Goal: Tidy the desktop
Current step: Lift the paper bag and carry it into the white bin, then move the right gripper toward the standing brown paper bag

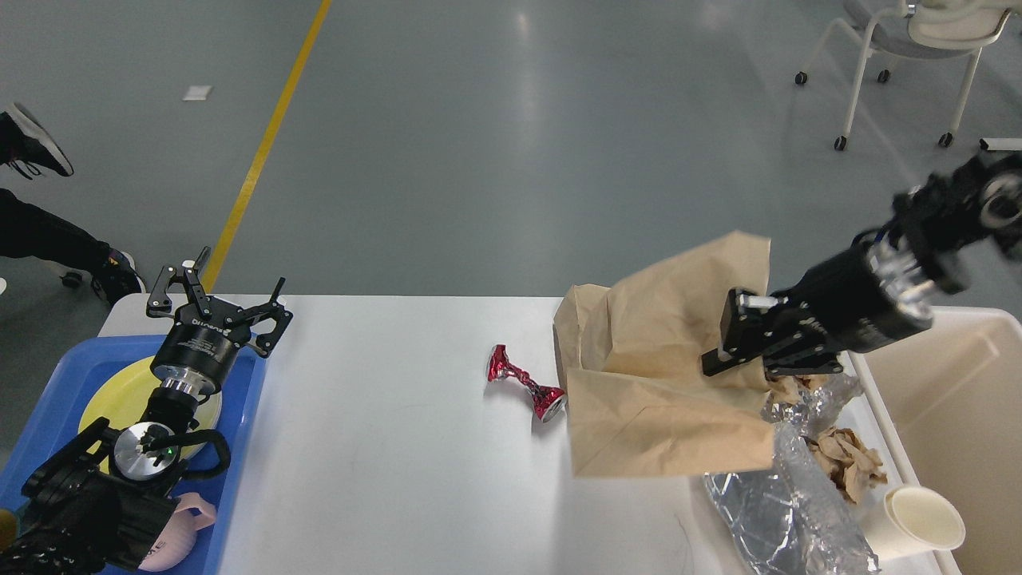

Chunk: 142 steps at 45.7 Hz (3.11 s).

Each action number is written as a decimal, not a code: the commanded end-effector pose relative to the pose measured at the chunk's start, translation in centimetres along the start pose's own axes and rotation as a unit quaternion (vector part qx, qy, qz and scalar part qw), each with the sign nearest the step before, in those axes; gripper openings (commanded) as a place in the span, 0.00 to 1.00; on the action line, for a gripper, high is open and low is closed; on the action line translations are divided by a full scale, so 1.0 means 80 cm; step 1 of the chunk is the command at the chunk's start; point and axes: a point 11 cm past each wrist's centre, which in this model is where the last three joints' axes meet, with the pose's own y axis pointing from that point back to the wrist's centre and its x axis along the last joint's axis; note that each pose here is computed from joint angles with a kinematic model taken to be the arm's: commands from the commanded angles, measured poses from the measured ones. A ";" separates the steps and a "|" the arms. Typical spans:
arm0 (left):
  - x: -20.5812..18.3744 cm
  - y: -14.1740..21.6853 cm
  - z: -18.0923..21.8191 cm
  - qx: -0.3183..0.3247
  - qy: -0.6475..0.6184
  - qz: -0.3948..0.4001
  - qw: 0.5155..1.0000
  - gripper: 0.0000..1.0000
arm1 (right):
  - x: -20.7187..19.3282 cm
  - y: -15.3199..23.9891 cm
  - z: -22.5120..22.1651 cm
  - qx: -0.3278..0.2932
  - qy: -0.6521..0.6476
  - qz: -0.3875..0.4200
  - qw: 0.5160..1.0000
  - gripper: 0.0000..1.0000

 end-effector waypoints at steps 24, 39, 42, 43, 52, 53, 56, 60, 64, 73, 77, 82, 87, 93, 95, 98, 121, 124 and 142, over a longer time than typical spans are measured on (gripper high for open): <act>0.000 0.000 0.000 -0.001 0.000 0.000 1.000 1.00 | 0.082 0.265 0.030 -0.130 0.106 0.240 0.956 0.00; 0.000 0.000 0.000 -0.001 0.000 0.000 1.000 1.00 | 0.102 0.173 0.315 -0.309 -0.020 0.232 0.922 0.00; 0.000 0.000 0.000 -0.001 0.000 0.000 1.000 1.00 | 0.093 0.151 0.365 -0.345 -0.012 0.235 0.909 0.00; 0.000 0.000 0.000 -0.001 0.000 0.000 1.000 1.00 | 0.090 0.145 0.382 -0.361 -0.005 0.238 0.902 0.00; 0.000 0.000 0.000 -0.001 0.000 0.000 1.000 1.00 | 0.054 0.071 0.485 -0.441 0.039 0.233 0.866 0.00; 0.000 0.000 0.000 -0.001 0.001 0.000 1.000 1.00 | 0.047 0.063 0.493 -0.445 0.037 0.229 0.865 0.00; 0.000 0.000 0.000 -0.001 0.000 0.000 1.000 1.00 | 0.036 0.038 0.507 -0.446 0.035 0.228 0.865 0.00; 0.000 0.000 0.000 -0.001 0.000 0.000 1.000 1.00 | 0.023 0.005 0.517 -0.440 0.029 0.228 0.868 0.00; 0.000 0.000 0.001 -0.002 0.001 0.000 1.000 1.00 | 0.012 -0.020 0.524 -0.437 0.028 0.228 0.869 0.00; 0.000 0.000 0.000 -0.001 0.001 0.000 1.000 1.00 | 0.008 -0.050 0.522 -0.425 0.036 0.241 0.872 0.00; 0.000 0.000 0.000 -0.001 0.000 0.000 1.000 1.00 | 0.006 -0.056 0.522 -0.418 0.029 0.245 0.874 0.11; 0.000 0.000 0.000 -0.001 0.000 0.000 1.000 1.00 | 0.010 -0.062 0.516 -0.395 0.004 0.263 0.880 1.00; 0.000 0.000 0.000 -0.001 0.000 0.000 1.000 1.00 | 0.007 -0.073 0.510 -0.372 -0.018 0.267 0.889 1.00; 0.000 0.000 0.000 -0.001 0.000 0.000 1.000 1.00 | 0.033 -0.044 0.481 -0.341 -0.033 0.277 0.898 1.00; 0.000 0.000 0.000 -0.001 0.000 0.000 1.000 1.00 | 0.041 -0.040 0.463 -0.324 -0.038 0.271 0.906 1.00; 0.000 0.000 0.000 -0.001 0.000 0.000 1.000 1.00 | 0.063 -0.013 0.426 -0.305 -0.031 0.268 0.913 1.00; 0.000 0.000 0.000 -0.001 0.000 0.000 1.000 1.00 | 0.048 0.141 -0.013 -0.131 0.138 0.057 0.980 1.00; 0.000 0.000 0.000 -0.001 0.000 0.000 1.000 1.00 | 0.041 0.149 -0.058 -0.103 0.181 0.065 0.976 1.00; 0.000 0.000 -0.001 0.000 0.001 0.000 1.000 1.00 | 0.047 0.042 -0.125 -0.056 0.212 -0.020 0.976 1.00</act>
